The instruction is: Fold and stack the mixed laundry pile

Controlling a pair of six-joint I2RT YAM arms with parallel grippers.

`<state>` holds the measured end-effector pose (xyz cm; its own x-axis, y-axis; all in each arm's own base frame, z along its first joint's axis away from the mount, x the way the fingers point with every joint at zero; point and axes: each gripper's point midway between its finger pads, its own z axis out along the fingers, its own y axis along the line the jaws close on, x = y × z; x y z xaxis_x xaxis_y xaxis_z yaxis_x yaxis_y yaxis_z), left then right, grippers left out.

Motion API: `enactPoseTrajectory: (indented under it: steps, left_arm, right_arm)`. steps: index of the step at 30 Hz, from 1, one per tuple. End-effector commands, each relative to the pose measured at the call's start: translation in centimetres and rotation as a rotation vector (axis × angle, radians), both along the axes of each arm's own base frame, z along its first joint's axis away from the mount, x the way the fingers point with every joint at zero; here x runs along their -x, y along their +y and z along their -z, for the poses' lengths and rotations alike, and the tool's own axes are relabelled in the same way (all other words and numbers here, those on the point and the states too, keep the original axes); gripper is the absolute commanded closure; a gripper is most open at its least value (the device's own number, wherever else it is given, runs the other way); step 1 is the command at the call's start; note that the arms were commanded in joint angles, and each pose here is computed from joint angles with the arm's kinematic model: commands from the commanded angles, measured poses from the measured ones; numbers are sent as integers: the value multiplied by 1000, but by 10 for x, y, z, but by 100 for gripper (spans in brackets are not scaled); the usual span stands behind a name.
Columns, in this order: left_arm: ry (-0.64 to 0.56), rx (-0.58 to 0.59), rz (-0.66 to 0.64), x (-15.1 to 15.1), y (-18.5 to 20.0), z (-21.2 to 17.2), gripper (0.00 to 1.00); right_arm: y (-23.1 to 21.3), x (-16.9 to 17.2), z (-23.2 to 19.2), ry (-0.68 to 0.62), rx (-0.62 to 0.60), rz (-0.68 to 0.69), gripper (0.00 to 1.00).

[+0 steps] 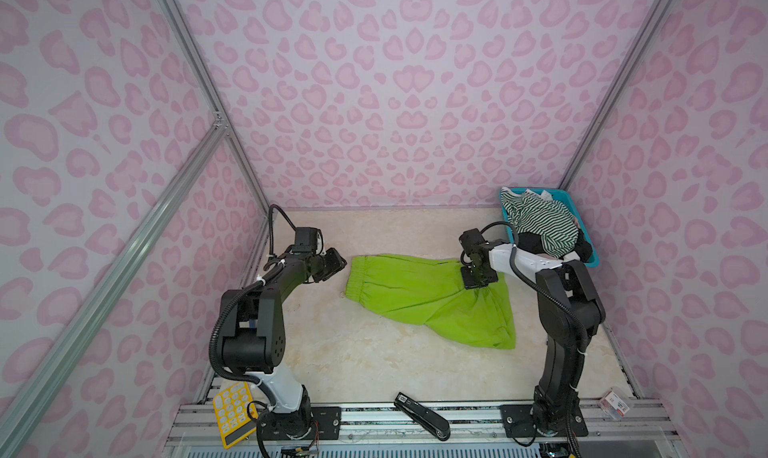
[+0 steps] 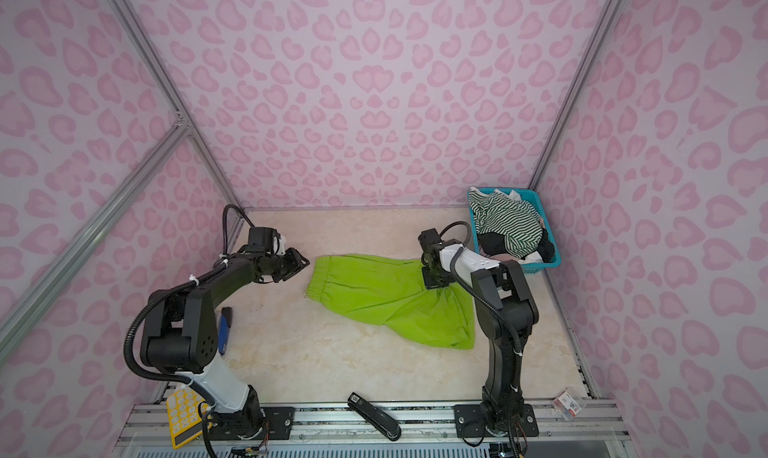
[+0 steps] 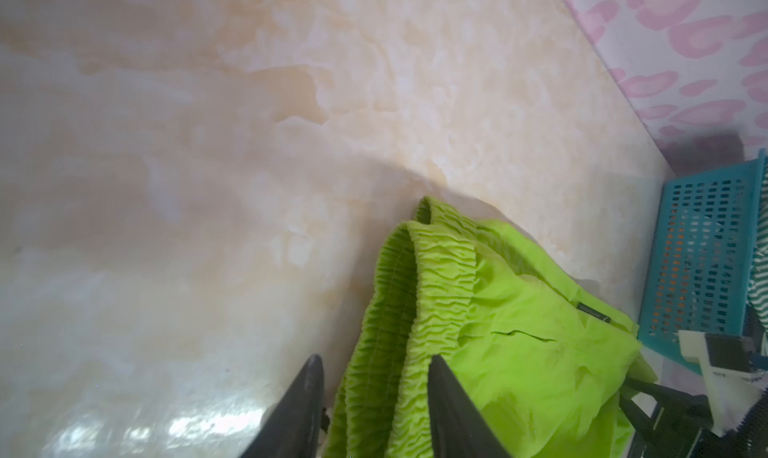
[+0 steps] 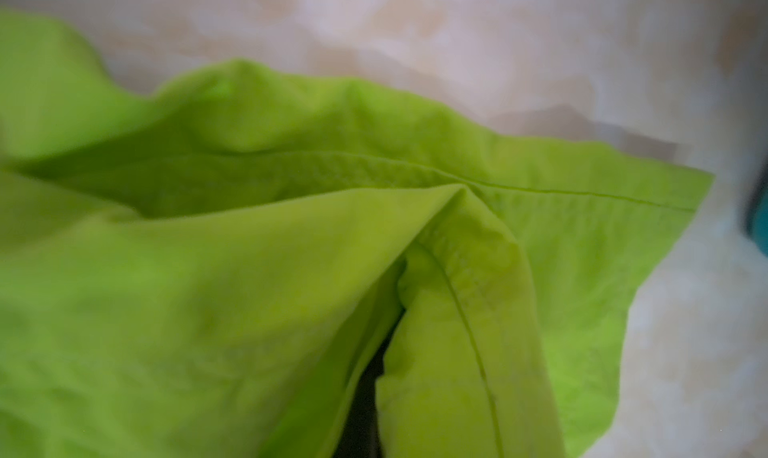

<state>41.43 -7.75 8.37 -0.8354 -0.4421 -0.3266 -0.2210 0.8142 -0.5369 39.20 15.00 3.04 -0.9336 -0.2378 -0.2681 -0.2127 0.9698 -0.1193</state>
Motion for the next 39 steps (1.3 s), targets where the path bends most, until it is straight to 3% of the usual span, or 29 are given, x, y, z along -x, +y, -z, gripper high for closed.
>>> enactPoseTrajectory:
  steps: [1, 6, 12, 17, 20, 31, 37, 39]
  left_arm:
    - [4, -24, -24, 9, 8, 2, 53]
    - [18, -49, -50, 22, 15, 7, 46]
    - [42, -58, -32, 21, 15, 21, 47]
    - [35, -24, -14, 9, 8, 29, 46]
    - [-5, 16, 11, -4, 1, 23, 39]
    - [-75, 263, 161, -45, -43, 14, 39]
    - [-69, 338, 235, -41, -62, 13, 46]
    - [-67, 357, 260, -35, -69, 8, 55]
  right_arm:
    - [15, 3, -5, 1, 22, -66, 100]
    - [-10, -1, -37, -98, 131, -8, 100]
    - [-55, 9, -80, -181, 292, 94, 100]
    - [-52, 14, -95, -201, 248, 80, 100]
    - [-44, 15, -93, -193, 203, 55, 100]
    - [-33, 14, -81, -170, 149, 39, 100]
    - [-34, 12, -76, -164, 139, 45, 100]
    - [-33, 11, -75, -167, 131, 47, 100]
